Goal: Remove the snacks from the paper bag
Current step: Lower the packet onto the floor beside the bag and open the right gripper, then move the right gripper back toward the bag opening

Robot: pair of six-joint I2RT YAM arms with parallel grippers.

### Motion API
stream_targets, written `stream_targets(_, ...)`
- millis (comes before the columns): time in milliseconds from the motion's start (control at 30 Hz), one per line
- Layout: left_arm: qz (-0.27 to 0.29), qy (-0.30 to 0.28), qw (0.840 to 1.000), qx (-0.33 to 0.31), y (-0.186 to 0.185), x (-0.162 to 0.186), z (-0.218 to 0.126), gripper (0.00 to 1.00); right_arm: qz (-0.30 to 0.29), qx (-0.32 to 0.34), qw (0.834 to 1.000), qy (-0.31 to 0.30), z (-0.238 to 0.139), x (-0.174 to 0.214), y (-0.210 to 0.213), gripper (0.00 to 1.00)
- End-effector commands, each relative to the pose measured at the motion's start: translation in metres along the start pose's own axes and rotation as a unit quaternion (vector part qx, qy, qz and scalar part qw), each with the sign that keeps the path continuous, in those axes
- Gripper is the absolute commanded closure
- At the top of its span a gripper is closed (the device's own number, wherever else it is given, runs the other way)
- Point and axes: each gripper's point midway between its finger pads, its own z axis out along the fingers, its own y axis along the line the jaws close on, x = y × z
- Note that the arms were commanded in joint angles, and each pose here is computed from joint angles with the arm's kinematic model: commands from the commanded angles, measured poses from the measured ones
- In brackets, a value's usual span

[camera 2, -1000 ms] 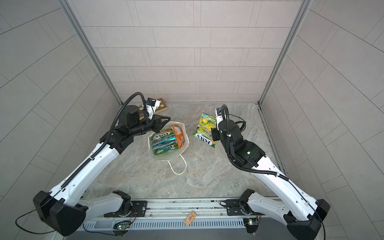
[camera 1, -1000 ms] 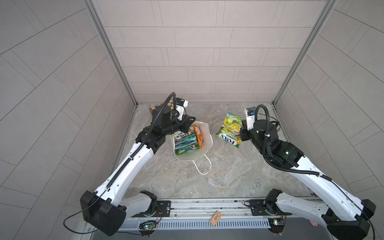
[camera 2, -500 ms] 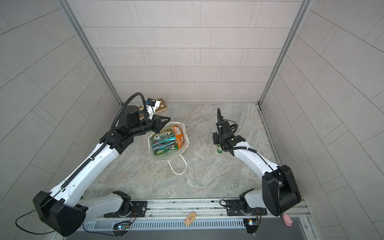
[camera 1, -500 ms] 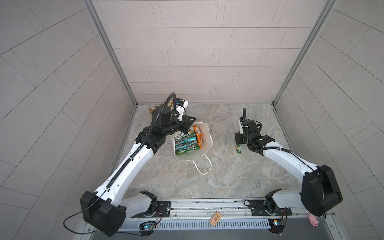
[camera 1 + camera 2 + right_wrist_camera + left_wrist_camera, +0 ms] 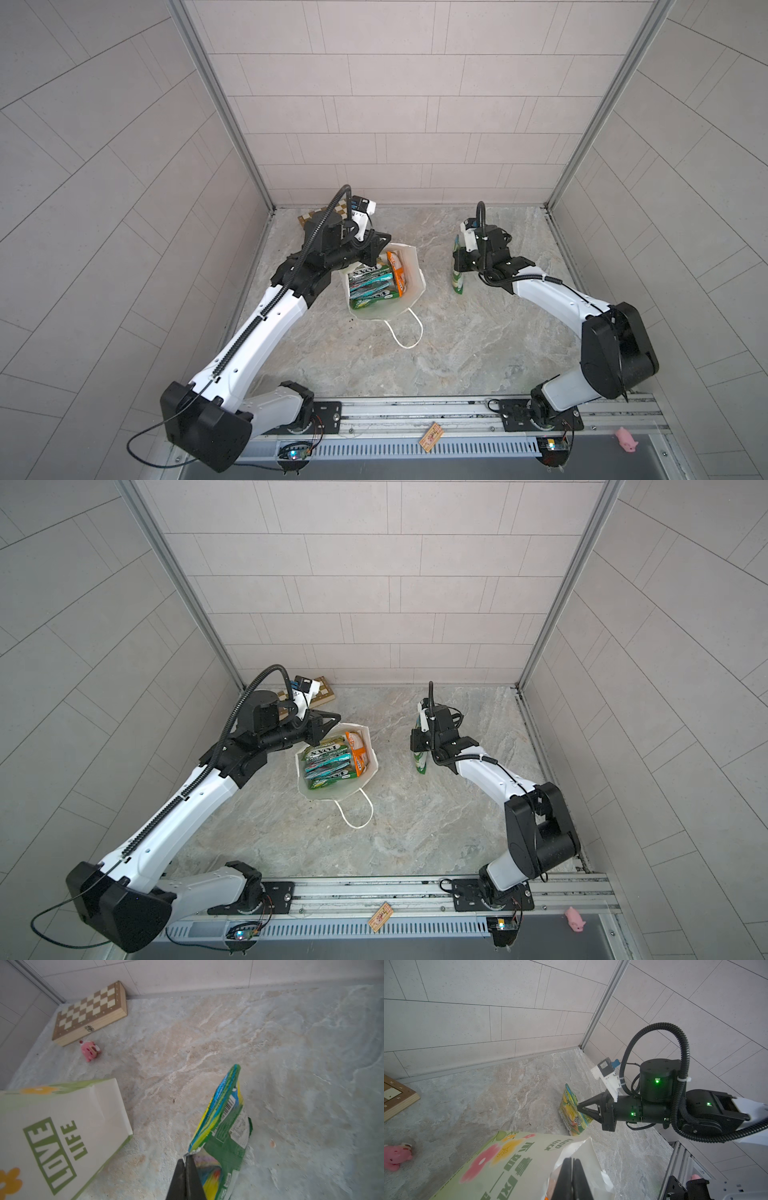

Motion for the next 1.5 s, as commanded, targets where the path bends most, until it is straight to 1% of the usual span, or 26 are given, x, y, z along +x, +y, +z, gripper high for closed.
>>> stream_targets(0,0.012,-0.010,1.000,0.009,-0.006,-0.005,-0.002,1.00,0.020,-0.064,0.997,-0.029,0.008,-0.025,0.023,1.00)
stream_targets(133,0.014,-0.010,1.000,0.008,-0.006,-0.005,-0.002,1.00,0.048,-0.083,0.995,-0.037,0.023,-0.030,0.016,1.00)
stream_targets(233,0.014,-0.011,1.000,0.008,-0.006,-0.005,-0.002,1.00,0.078,-0.077,0.993,-0.035,0.033,-0.026,-0.005,1.00)
stream_targets(400,0.014,-0.011,1.000,0.010,-0.007,-0.006,-0.002,1.00,0.105,-0.018,0.994,-0.018,0.048,0.000,-0.059,1.00)
stream_targets(500,0.014,-0.011,1.000,0.008,-0.006,-0.006,-0.003,1.00,0.107,0.032,0.994,-0.009,0.052,0.012,-0.091,1.00)
stream_targets(600,0.014,-0.010,1.000,0.009,-0.007,-0.005,-0.003,1.00,0.109,0.063,0.992,0.009,0.051,0.019,-0.112,1.00)
stream_targets(633,0.015,-0.010,1.000,0.009,-0.007,-0.005,-0.003,1.00,0.114,0.072,0.991,0.013,0.049,0.019,-0.117,0.97)
stream_targets(667,0.015,-0.010,1.000,0.008,-0.006,-0.005,-0.003,1.00,0.114,0.082,0.990,0.018,0.047,0.021,-0.121,0.88)
stream_targets(733,0.015,-0.011,1.000,0.008,-0.006,-0.005,-0.002,1.00,0.106,0.105,0.989,0.019,0.041,0.021,-0.128,0.66)
stream_targets(767,0.015,-0.010,1.000,0.010,-0.007,-0.005,-0.002,1.00,0.100,0.114,0.988,0.019,0.036,0.019,-0.130,0.57)
stream_targets(800,0.015,-0.009,1.000,0.011,-0.007,-0.004,-0.002,1.00,0.097,0.124,0.987,0.015,0.031,0.018,-0.132,0.51)
stream_targets(867,0.015,-0.009,1.000,0.010,-0.007,-0.004,-0.002,1.00,0.088,0.145,0.986,0.003,0.018,0.013,-0.136,0.45)
stream_targets(900,0.015,-0.009,1.000,0.009,-0.006,-0.005,-0.002,1.00,0.083,0.150,0.985,-0.004,0.011,0.010,-0.136,0.43)
stream_targets(1000,0.015,-0.009,1.000,0.008,-0.006,-0.004,-0.002,1.00,0.070,0.142,0.987,-0.023,-0.011,0.003,-0.127,0.43)
stream_targets(1133,0.015,-0.010,1.000,0.007,-0.006,-0.005,-0.002,1.00,0.061,0.105,0.992,-0.037,-0.041,-0.001,-0.103,0.42)
stream_targets(1267,0.013,-0.011,1.000,0.020,-0.010,-0.006,-0.002,1.00,0.042,0.067,0.995,-0.063,-0.072,-0.004,-0.072,0.41)
stream_targets(1367,0.012,-0.011,1.000,0.024,-0.012,-0.006,-0.002,1.00,0.009,0.041,0.997,-0.068,-0.092,-0.004,-0.041,0.41)
stream_targets(1467,0.010,-0.012,1.000,0.024,-0.013,-0.007,-0.003,1.00,-0.045,0.010,0.996,-0.073,-0.109,-0.005,-0.003,0.40)
